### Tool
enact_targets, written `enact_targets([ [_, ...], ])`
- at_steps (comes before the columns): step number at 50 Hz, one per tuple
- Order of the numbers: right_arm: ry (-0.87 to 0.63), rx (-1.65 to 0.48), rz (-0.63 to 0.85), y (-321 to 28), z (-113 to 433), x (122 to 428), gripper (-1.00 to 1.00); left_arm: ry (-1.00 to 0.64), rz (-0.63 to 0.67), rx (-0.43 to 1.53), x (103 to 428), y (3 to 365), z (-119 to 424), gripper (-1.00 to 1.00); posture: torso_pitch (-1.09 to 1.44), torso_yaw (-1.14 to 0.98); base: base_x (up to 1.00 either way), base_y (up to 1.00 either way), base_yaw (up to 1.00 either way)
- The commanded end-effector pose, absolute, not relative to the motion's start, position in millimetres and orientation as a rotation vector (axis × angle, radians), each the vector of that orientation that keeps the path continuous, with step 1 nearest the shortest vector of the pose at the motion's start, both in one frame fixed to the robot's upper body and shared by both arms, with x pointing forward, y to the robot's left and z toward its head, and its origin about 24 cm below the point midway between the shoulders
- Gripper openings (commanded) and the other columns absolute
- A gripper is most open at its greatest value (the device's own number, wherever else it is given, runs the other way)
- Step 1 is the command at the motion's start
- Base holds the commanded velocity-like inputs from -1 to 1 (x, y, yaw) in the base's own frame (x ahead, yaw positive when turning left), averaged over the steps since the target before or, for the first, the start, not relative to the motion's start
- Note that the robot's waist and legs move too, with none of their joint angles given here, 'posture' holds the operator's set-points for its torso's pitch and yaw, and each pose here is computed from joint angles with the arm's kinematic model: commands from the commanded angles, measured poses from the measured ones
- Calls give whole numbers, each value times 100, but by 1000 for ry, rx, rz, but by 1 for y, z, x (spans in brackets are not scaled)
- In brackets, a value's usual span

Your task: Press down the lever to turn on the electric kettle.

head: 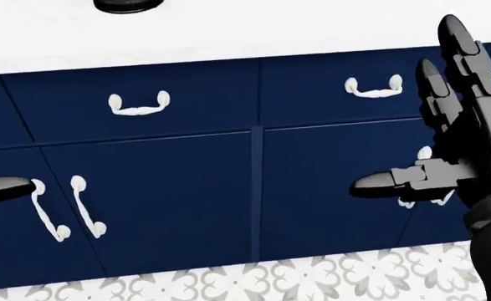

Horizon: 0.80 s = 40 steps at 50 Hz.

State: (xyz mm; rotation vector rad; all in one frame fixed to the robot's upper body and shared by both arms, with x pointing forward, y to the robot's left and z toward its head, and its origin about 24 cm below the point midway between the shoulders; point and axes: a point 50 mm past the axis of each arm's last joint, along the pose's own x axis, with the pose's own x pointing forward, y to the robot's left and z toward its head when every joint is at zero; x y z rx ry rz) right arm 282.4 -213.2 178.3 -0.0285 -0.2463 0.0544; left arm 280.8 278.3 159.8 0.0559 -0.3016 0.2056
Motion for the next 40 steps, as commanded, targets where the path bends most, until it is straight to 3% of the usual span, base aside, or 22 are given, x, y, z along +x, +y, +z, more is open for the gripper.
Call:
enact_targets([
  [1, -362, -48, 82, -207, 202, 279, 100, -426, 224, 87, 275, 282, 188, 100, 0, 0, 10, 18, 0],
  [40, -454, -100, 68, -224, 254, 277, 100, -555, 293, 124, 261, 311, 240, 100, 0, 0, 11, 16, 0],
])
